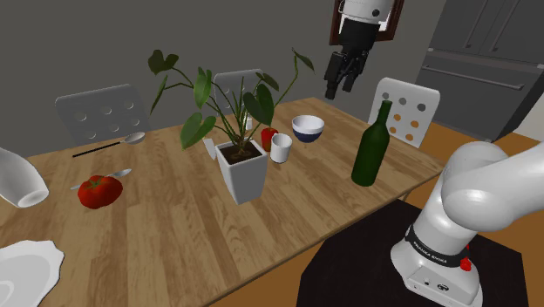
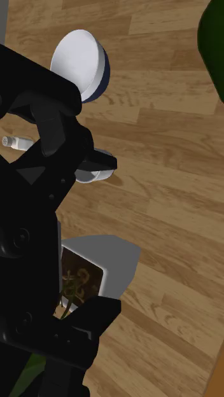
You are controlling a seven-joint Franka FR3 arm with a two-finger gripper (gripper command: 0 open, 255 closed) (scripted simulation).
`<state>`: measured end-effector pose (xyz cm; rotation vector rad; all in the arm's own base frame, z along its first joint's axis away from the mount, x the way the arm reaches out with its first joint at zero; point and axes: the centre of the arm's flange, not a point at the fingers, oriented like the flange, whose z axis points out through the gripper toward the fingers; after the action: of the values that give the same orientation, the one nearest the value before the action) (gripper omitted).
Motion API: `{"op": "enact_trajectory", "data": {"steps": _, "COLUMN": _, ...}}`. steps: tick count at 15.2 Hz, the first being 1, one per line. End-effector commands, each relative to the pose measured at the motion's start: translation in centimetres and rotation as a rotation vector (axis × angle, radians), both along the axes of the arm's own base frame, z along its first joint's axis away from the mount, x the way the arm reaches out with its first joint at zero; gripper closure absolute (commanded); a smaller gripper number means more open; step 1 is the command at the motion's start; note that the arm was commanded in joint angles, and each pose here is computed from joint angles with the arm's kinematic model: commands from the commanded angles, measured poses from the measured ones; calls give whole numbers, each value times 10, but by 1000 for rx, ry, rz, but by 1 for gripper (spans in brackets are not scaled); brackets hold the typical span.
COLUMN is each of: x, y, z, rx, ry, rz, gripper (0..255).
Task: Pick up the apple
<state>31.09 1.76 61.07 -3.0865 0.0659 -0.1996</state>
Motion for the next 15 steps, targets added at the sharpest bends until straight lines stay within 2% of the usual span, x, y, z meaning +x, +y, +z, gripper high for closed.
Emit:
{"op": "enact_trajectory", "data": {"steps": 1, "x": 0, "y": 0, "z": 0, "rx": 0, "ry": 0, "rz": 0, "gripper": 0}}
{"op": "enact_trajectory", "data": {"steps": 15, "x": 137, "y": -39, "z": -116, "rx": 1, "ry": -1, "rz": -146, "gripper": 0}}
